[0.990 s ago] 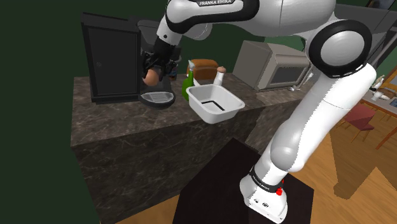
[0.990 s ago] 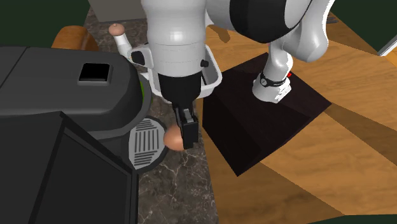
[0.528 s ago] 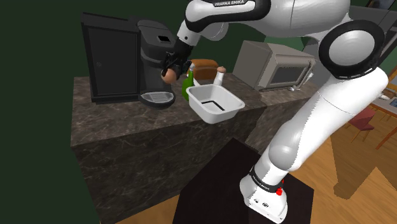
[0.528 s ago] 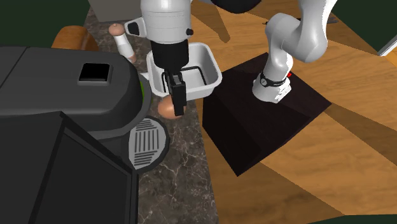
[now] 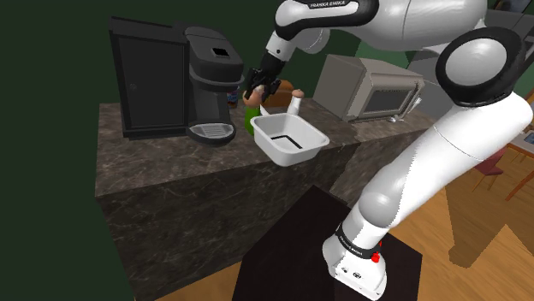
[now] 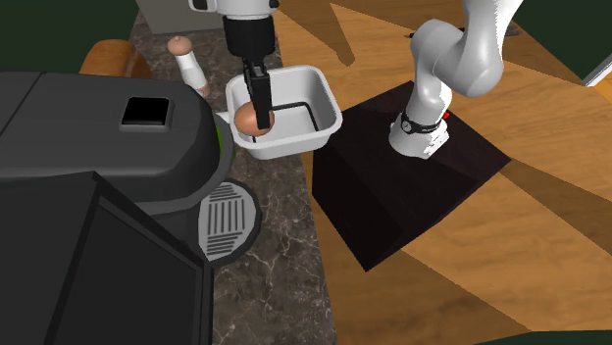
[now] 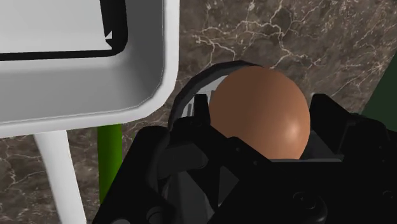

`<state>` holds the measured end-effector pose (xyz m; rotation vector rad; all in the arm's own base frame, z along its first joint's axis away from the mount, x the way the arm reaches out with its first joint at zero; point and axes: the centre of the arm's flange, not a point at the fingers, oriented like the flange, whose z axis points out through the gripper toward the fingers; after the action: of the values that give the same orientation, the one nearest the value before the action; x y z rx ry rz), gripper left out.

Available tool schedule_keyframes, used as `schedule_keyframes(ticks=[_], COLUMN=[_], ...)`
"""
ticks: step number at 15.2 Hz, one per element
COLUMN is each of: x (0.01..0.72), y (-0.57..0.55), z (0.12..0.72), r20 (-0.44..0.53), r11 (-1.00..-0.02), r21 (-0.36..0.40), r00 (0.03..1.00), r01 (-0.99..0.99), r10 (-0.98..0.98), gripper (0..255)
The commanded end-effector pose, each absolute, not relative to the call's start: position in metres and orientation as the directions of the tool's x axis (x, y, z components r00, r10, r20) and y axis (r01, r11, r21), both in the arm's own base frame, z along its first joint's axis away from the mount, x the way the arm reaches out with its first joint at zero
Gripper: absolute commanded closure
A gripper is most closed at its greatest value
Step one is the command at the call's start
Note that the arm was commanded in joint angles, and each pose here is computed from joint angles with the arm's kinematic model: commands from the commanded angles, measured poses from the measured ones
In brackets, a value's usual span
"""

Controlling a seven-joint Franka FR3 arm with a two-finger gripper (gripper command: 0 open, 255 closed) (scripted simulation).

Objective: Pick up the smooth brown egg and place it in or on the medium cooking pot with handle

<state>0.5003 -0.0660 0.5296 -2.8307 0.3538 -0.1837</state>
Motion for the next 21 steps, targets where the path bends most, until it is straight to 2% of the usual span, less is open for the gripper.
schedule_keyframes(ticks=[1,12,21], x=[0.491,0.454,0.454], y=[-0.092,-0.227,-0.227], z=[0.529,0.531,0.484], r20=[0.090,0.090,0.090], r11=[-0.930,-0.930,-0.930], r21=[-0.293,-0.293,-0.293], r00=[0.962,0.962,0.962], r01=[-0.221,-0.221,-0.221], r10=[-0.257,-0.257,-0.257], gripper=[255,255,255])
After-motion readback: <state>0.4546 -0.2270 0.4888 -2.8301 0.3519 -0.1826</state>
